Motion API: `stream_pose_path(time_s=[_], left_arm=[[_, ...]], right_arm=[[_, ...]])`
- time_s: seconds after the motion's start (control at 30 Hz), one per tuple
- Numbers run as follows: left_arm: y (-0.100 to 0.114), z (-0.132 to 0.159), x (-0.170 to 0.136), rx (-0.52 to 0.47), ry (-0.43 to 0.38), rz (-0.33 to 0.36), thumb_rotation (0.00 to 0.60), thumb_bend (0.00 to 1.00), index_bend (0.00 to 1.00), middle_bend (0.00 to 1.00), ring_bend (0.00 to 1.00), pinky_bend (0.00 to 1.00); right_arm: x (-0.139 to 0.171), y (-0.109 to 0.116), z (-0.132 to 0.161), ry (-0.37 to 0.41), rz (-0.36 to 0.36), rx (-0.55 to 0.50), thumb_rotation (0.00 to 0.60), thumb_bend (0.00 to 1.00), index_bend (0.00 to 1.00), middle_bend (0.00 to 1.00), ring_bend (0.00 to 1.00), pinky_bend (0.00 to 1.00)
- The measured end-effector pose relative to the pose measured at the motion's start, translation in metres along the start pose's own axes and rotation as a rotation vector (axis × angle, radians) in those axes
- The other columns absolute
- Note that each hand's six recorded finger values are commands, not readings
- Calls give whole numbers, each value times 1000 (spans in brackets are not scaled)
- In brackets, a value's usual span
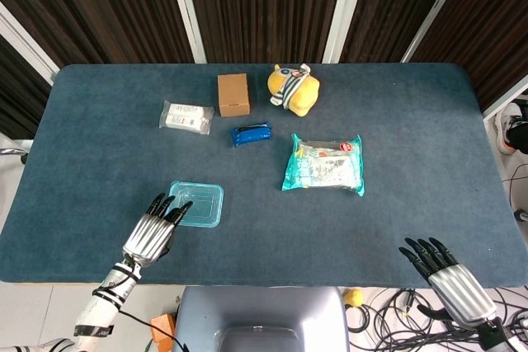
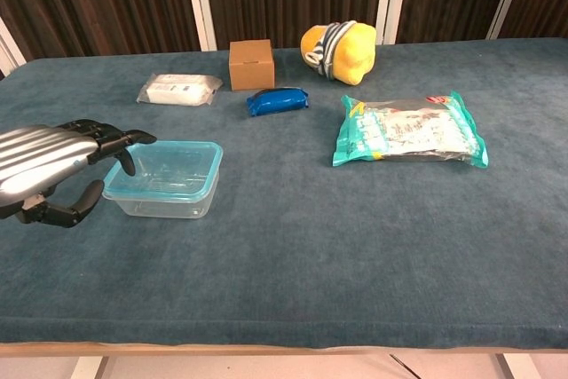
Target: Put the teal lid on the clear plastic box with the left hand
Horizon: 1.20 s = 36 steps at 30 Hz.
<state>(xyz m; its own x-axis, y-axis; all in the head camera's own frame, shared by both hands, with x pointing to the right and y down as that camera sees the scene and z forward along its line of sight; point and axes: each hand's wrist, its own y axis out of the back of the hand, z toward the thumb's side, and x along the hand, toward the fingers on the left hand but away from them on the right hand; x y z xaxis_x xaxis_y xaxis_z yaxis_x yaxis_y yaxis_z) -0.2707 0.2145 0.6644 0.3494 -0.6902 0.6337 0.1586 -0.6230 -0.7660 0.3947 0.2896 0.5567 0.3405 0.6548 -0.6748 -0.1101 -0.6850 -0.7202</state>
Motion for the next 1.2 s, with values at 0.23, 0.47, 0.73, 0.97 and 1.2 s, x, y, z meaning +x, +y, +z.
stream_pose_path(time_s=[0.23,0.47,0.73,0.97,1.2], left_arm=[[-5,1,1,8,3,-29,600,735,0,264,58,0],[-10,4,4,17,2,-48,600,735,0,262,57,0],[-15,6,5,27,-2,-63,600,735,0,265,57,0],[-19,7,6,34,-3,-74,600,736,0,265,58,0],[-24,6,7,41,-2,-86,600,736,0,265,57,0]], right_arm=[[0,2,-1,-1,-8,-4,600,26,0,0,0,0],[0,2,-1,-2,-6,-3,600,26,0,0,0,0],[1,2,-1,-1,-6,-3,600,26,0,0,0,0],[1,2,-1,0,-7,-3,600,26,0,0,0,0],[1,2,-1,-1,-7,-3,600,26,0,0,0,0]])
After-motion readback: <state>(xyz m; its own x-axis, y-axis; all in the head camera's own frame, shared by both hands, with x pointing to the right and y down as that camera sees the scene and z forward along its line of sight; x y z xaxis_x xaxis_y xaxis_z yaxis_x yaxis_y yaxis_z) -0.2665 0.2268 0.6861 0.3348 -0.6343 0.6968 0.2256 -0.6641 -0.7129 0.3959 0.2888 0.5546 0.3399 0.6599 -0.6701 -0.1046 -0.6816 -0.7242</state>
